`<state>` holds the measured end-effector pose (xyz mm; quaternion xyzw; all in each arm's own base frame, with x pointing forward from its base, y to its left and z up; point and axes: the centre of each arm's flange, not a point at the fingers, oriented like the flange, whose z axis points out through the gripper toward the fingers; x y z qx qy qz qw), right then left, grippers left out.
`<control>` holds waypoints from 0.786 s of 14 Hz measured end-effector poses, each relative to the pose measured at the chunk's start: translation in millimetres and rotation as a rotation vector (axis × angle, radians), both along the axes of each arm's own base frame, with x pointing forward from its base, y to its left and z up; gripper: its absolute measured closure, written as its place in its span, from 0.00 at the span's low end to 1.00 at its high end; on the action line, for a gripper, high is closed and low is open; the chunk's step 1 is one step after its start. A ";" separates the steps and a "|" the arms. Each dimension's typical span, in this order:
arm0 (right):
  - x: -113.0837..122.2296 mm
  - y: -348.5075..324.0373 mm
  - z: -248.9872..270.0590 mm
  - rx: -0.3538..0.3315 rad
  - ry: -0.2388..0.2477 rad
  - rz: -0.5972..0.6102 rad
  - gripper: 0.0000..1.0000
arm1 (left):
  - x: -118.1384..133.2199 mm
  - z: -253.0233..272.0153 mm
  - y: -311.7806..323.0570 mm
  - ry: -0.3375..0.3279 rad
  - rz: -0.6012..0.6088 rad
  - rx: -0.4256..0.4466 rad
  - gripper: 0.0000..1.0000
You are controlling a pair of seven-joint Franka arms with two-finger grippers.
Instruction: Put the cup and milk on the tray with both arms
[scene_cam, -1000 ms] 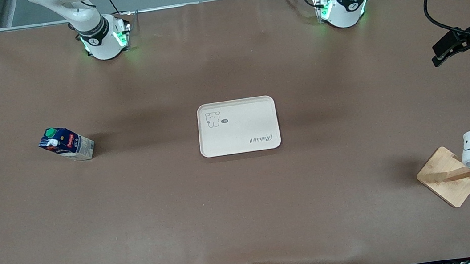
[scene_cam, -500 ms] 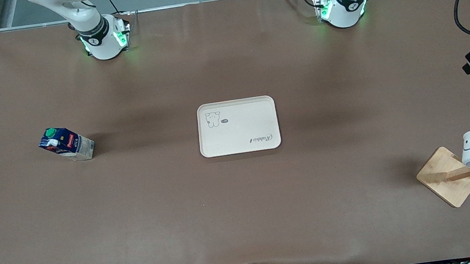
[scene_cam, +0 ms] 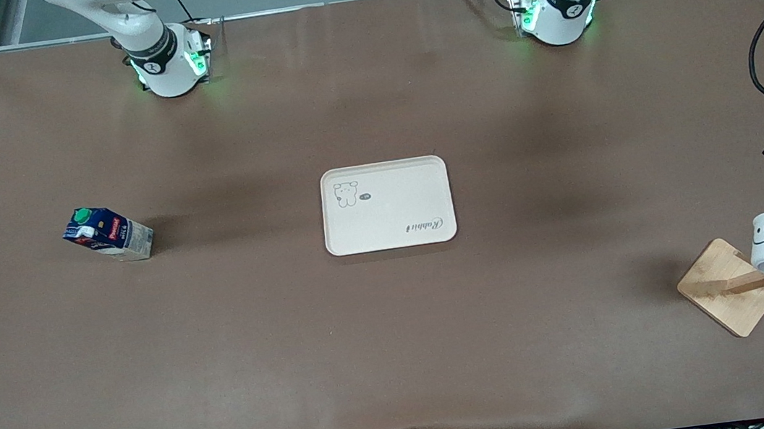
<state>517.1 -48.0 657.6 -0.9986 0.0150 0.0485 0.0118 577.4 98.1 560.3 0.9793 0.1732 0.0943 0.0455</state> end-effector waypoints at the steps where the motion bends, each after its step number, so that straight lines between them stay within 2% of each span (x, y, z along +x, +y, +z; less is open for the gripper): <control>1: 0.0 -0.1 0.0 0.000 0.000 0.000 0.00 | -0.5 -7.1 7.9 -0.015 0.022 -0.014 0.00; 5: 0.0 -0.1 0.0 0.000 0.000 0.000 0.00 | 0.9 -35.8 20.1 -0.109 0.067 -0.006 0.00; 11: 4.9 -1.0 -8.0 0.001 0.015 -0.001 0.00 | -3.8 -77.9 29.6 -0.198 0.129 -0.023 0.00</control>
